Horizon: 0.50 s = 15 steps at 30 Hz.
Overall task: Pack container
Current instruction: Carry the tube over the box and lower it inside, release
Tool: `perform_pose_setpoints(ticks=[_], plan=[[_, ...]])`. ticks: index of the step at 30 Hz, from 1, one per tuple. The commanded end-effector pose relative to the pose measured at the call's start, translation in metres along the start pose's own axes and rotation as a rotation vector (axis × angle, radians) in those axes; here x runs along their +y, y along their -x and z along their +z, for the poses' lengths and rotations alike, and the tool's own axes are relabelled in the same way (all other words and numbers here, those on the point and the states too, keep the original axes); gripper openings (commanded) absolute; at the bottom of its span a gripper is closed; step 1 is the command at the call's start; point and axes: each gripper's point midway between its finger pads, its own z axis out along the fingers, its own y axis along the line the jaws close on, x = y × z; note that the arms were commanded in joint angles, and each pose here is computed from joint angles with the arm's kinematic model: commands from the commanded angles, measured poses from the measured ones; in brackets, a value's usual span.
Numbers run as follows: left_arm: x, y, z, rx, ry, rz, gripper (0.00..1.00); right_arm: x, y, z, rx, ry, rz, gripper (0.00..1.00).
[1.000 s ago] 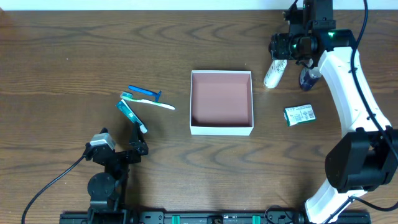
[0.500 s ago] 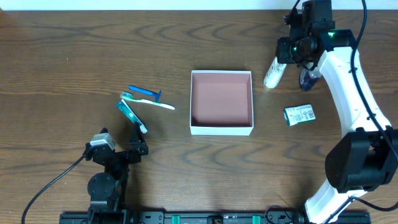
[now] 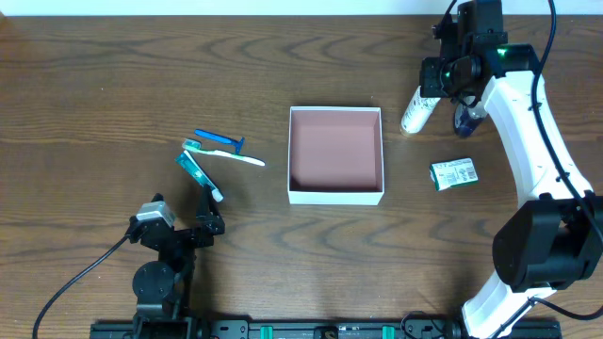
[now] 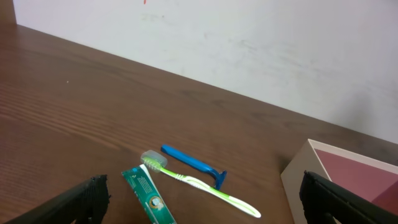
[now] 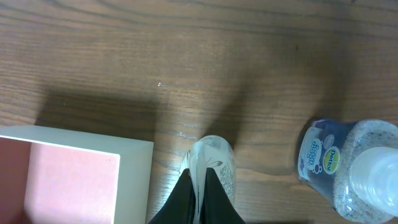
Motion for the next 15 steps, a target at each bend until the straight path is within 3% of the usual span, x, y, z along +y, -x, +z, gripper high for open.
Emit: perform_pose_setpoints(ticks=[1,15], plan=[[0.009,-0.016,0.001,0.045,0.033,0.011,0.98,0.006,0.011,-0.014,-0.046,0.003,0.0,0.01],[0.009,-0.016,0.001,0.045,0.033,0.011,0.98,0.07,0.036,-0.162,-0.373,0.083,-0.108,0.01]])
